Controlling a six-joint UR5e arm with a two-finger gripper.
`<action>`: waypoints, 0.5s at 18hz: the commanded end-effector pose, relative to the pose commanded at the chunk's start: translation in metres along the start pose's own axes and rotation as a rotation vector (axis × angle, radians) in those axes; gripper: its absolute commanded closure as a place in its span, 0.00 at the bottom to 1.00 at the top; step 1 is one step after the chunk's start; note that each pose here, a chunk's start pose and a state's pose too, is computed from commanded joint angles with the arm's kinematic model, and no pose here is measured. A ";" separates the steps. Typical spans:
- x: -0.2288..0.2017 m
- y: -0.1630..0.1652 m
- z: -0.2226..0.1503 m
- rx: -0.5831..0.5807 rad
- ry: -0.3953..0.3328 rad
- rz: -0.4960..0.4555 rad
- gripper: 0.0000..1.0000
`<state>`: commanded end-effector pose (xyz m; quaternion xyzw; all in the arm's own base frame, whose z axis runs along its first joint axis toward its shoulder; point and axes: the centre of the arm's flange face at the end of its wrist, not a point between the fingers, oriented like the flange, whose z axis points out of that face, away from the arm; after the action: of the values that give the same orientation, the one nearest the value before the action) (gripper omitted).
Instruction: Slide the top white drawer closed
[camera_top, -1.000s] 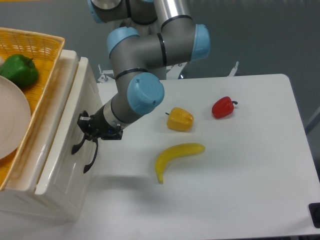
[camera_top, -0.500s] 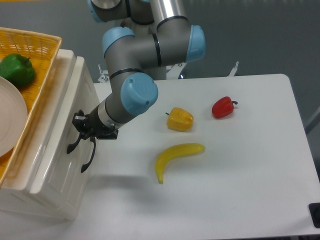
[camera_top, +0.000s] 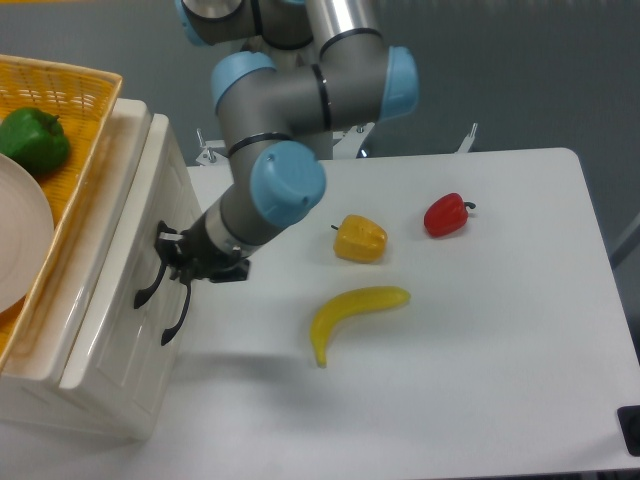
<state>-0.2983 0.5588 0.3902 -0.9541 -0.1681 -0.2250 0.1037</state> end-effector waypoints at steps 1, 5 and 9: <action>-0.006 0.001 -0.016 0.028 -0.027 0.002 0.00; -0.040 0.000 -0.065 0.161 -0.210 0.024 0.00; -0.067 0.012 -0.086 0.122 -0.421 0.042 0.00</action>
<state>-0.3841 0.5057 0.4326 -0.9753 -0.1794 -0.0080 0.1283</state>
